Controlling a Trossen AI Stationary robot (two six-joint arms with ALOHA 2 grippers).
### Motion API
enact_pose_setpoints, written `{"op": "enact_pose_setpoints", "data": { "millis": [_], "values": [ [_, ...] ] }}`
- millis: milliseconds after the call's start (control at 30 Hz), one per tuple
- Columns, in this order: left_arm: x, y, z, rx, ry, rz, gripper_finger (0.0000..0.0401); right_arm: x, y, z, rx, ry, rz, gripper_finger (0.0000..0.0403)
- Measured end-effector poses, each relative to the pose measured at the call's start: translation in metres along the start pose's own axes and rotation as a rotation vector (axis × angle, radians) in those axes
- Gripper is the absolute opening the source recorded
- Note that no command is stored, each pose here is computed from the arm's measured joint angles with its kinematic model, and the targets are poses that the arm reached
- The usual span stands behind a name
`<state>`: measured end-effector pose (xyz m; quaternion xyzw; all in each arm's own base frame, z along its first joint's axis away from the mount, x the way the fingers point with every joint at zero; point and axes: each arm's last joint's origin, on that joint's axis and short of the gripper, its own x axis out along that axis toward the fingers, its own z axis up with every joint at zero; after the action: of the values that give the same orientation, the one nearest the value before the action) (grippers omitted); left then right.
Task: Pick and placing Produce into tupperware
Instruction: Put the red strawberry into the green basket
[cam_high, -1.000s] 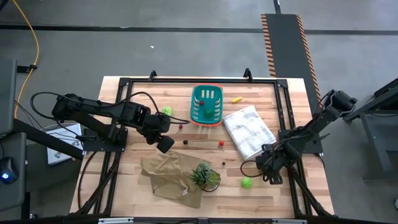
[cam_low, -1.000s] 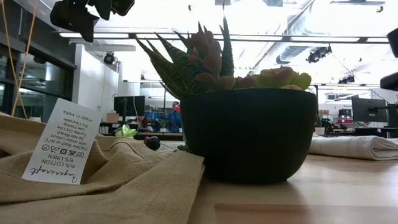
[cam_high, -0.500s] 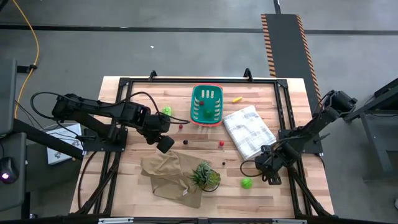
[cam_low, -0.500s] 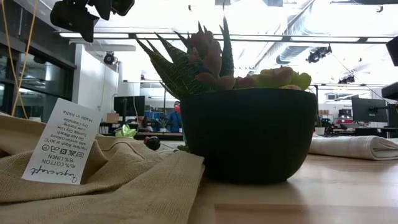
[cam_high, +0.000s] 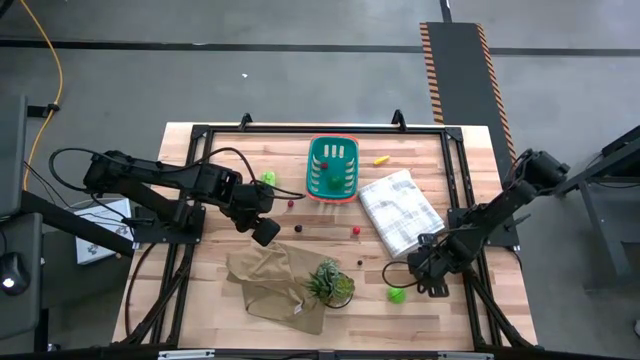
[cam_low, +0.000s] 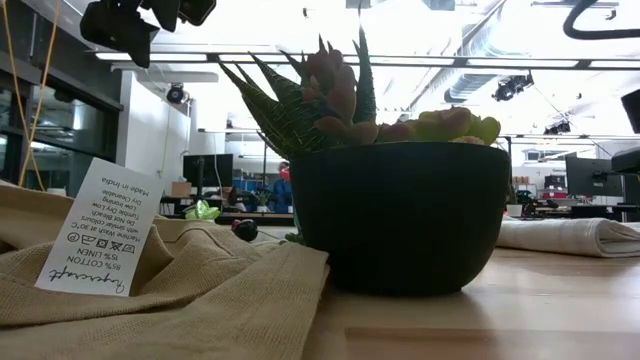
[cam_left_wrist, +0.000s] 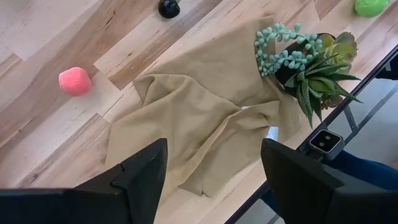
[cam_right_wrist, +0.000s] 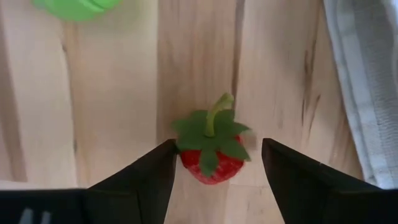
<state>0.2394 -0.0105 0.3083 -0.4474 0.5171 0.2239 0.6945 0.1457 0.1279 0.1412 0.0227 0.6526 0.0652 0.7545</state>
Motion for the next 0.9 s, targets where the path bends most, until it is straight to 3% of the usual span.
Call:
{"op": "enact_pose_setpoints", "data": {
  "millis": [567, 900],
  "values": [
    [0.0, -0.0001, -0.0002, 0.002, 0.006, -0.004, 0.0248, 0.0009, -0.0002, 0.0004, 0.043, -0.003, -0.014, 0.0145],
    [0.0, -0.0001, -0.0003, 0.008, 0.007, -0.003, 0.0248, 0.0, 0.0007, 0.0014, 0.071, -0.008, -0.008, 0.0144]
  ]
}}
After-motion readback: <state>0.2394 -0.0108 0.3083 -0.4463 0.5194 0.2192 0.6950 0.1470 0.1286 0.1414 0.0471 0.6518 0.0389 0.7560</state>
